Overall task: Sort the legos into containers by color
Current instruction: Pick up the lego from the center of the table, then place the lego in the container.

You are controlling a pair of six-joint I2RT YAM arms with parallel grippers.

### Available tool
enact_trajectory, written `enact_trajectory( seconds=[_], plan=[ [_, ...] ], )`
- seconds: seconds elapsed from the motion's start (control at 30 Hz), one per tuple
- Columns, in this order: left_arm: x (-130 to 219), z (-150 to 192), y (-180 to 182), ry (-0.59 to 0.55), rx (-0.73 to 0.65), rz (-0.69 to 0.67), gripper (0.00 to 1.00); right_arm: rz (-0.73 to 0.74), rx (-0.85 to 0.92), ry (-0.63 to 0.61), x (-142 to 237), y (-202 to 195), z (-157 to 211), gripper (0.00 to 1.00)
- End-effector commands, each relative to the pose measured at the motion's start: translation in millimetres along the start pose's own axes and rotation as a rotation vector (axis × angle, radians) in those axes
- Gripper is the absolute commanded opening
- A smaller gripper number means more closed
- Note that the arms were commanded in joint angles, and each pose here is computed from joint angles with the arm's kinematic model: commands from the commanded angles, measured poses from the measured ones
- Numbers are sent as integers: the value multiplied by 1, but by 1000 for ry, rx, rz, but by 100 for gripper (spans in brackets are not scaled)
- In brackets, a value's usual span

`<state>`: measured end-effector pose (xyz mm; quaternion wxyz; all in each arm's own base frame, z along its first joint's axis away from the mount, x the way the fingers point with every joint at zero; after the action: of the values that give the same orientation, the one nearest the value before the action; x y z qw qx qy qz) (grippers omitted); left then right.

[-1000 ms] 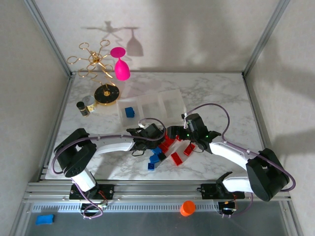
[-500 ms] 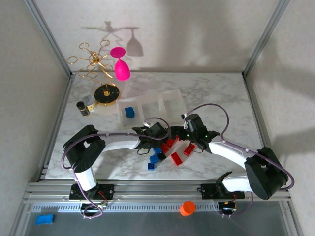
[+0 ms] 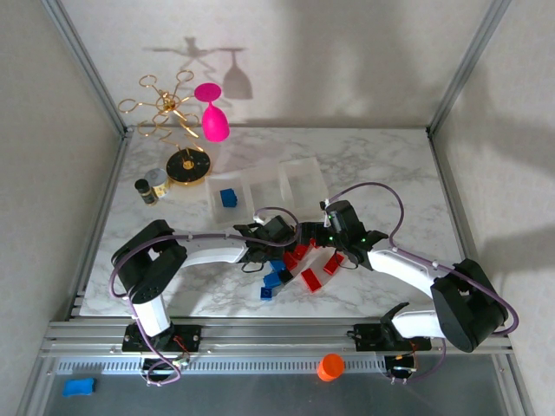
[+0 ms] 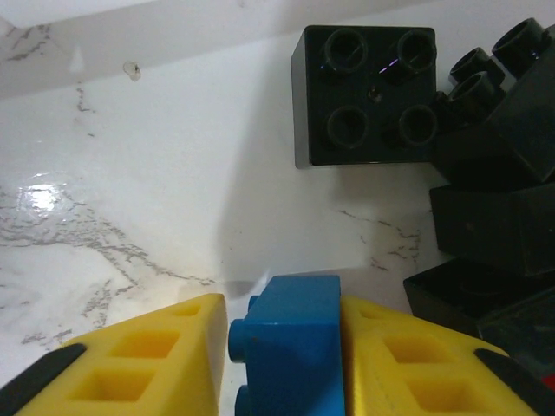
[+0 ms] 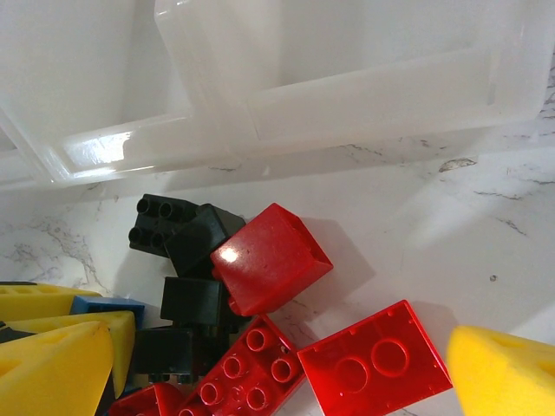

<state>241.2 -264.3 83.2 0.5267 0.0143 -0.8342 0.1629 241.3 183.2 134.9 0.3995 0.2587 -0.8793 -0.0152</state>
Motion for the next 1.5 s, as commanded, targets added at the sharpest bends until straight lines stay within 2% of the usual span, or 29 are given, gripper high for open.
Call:
enact_trajectory(
  seconds=[0.0, 0.2, 0.5, 0.7, 0.93, 1.2, 1.47],
  plan=[
    [-1, 2, -1, -4, -13, -12, 34, 2, 23, -23, 1, 4, -9, 99],
    [12, -5, 1, -49, -5, -21, 26, -19, 31, -45, 3, 7, -16, 99],
    [50, -31, 10, -163, 18, -41, 21, -83, 48, -94, 7, 18, -33, 99],
    [66, -66, 23, -244, 31, -86, 21, -118, 42, -135, 9, 24, -45, 99],
    [72, -123, 33, -349, 81, -128, 21, -130, 36, -162, 10, 27, -54, 99],
    [52, -183, 30, -393, 154, -146, 21, -108, 31, -162, 11, 25, -55, 99],
    [22, -211, 34, -402, 169, -218, 21, -78, 44, -160, 12, 22, -54, 99]
  ],
)
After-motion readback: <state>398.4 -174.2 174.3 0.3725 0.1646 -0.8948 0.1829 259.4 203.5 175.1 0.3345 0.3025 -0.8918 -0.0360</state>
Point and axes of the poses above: each hand's point on the last joint's axis, 136 mm out from that joint toward the fingers, its own x axis back along the fingers, its own y axis along the line the jaws close on, z = x × y, the point moved 7 cm from there along x, back along the fingers, and after that the axes turned 13 degrees about x, right-handed, at the moved point
